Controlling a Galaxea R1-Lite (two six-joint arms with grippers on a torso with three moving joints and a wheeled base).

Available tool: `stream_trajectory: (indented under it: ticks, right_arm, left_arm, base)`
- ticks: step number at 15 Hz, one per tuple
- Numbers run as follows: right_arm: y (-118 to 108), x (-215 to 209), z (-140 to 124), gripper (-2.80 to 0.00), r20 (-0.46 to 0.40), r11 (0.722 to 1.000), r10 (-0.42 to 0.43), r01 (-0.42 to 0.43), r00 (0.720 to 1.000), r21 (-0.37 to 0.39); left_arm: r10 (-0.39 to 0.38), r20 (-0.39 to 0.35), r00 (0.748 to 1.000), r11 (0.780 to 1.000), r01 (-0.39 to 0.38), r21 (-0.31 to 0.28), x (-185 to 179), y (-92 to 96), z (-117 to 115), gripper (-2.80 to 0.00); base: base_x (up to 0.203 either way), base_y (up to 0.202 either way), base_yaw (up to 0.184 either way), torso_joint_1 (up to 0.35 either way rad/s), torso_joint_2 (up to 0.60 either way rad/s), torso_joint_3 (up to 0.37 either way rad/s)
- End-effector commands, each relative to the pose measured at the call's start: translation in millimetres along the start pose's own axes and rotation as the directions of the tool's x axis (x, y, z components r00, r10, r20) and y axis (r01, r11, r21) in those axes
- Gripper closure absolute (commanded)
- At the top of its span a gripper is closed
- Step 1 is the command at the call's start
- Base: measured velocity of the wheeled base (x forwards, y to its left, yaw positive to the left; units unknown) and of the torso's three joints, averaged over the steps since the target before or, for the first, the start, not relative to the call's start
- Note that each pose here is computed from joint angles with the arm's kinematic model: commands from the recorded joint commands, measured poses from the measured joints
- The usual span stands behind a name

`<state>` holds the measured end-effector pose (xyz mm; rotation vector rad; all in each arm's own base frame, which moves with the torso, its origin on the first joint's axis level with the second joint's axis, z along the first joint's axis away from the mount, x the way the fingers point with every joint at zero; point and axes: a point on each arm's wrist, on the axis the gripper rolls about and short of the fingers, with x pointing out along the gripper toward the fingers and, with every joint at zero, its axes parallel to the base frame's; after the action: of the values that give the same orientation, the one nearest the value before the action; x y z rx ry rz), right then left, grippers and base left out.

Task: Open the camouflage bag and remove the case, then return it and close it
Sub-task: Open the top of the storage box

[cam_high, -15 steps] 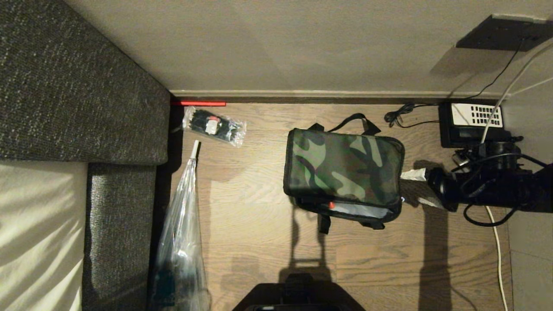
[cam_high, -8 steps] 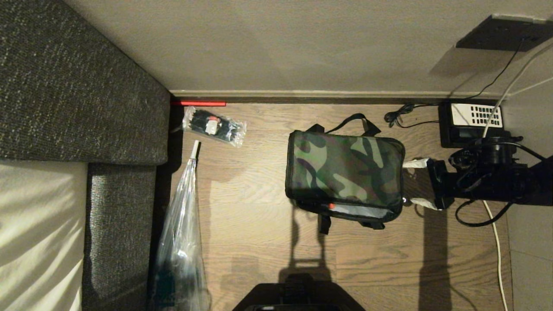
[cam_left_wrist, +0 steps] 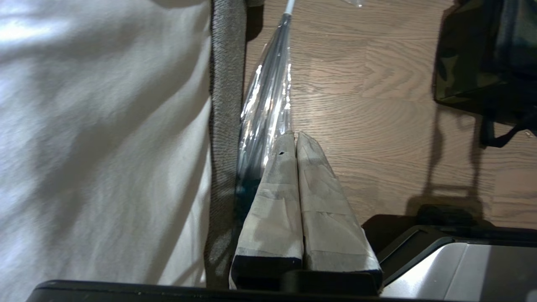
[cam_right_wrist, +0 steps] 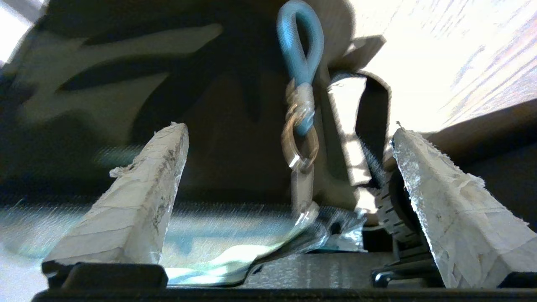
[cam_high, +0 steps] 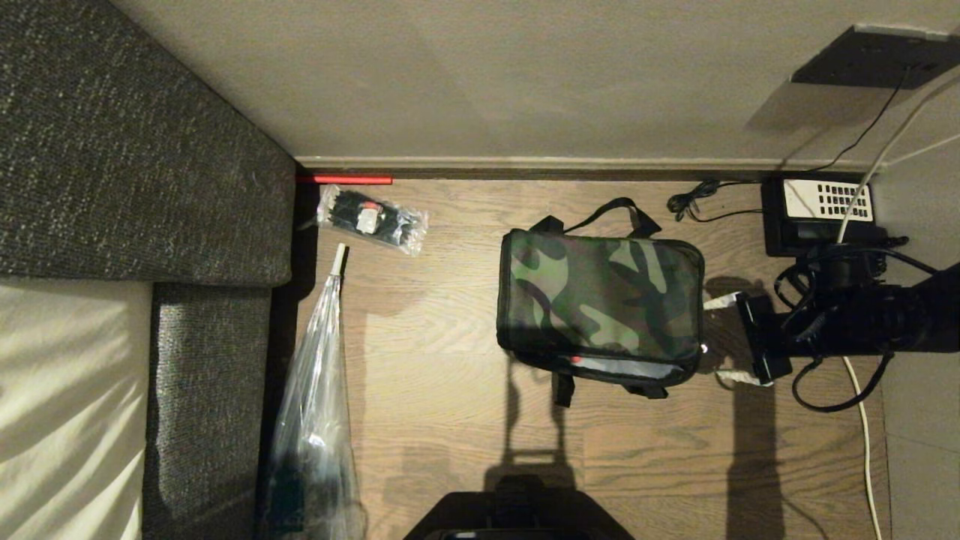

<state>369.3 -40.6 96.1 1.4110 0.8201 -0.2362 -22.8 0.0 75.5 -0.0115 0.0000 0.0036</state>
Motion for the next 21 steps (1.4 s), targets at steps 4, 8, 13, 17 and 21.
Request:
stream_trajectory:
  ticks: [4, 8, 13, 17, 21]
  right_arm:
    - [2.2, 4.8, -21.2, -2.80, -0.019, 1.000, -0.023, 0.023, 1.000, -0.013]
    - [-5.9, 21.1, -27.6, -2.80, 0.001, 0.996, -0.073, 0.073, 0.997, 0.052]
    - [-2.9, 31.9, -22.7, -2.80, 0.095, 0.993, -0.089, 0.082, 0.991, 0.079]
    - [0.6, 34.4, -21.0, -2.80, 0.098, 0.994, -0.078, 0.070, 0.992, 0.087]
    - [5.1, 32.8, -19.3, 0.00, 0.103, 0.995, -0.062, 0.054, 0.993, 0.085]
  left_arm:
    - [0.001, 0.000, 1.000, 1.000, -0.001, -0.001, 0.0, 0.0, 0.0, 0.00]
    - [0.001, 0.000, 1.000, 1.000, -0.001, -0.001, 0.0, 0.0, 0.0, 0.00]
    - [0.001, 0.000, 1.000, 1.000, -0.001, -0.001, 0.0, 0.0, 0.0, 0.00]
    - [0.001, 0.000, 1.000, 1.000, -0.001, -0.001, 0.0, 0.0, 0.0, 0.00]
    - [0.001, 0.000, 1.000, 1.000, -0.001, -0.001, 0.0, 0.0, 0.0, 0.00]
  base:
    - [0.000, 0.000, 0.000, 0.000, 0.00, 0.000]
    - [0.000, 0.000, 0.000, 0.000, 0.00, 0.000]
    - [0.000, 0.000, 0.000, 0.000, 0.00, 0.000]
    - [0.000, 0.000, 0.000, 0.000, 0.00, 0.000]
    - [0.000, 0.000, 0.000, 0.000, 0.00, 0.000]
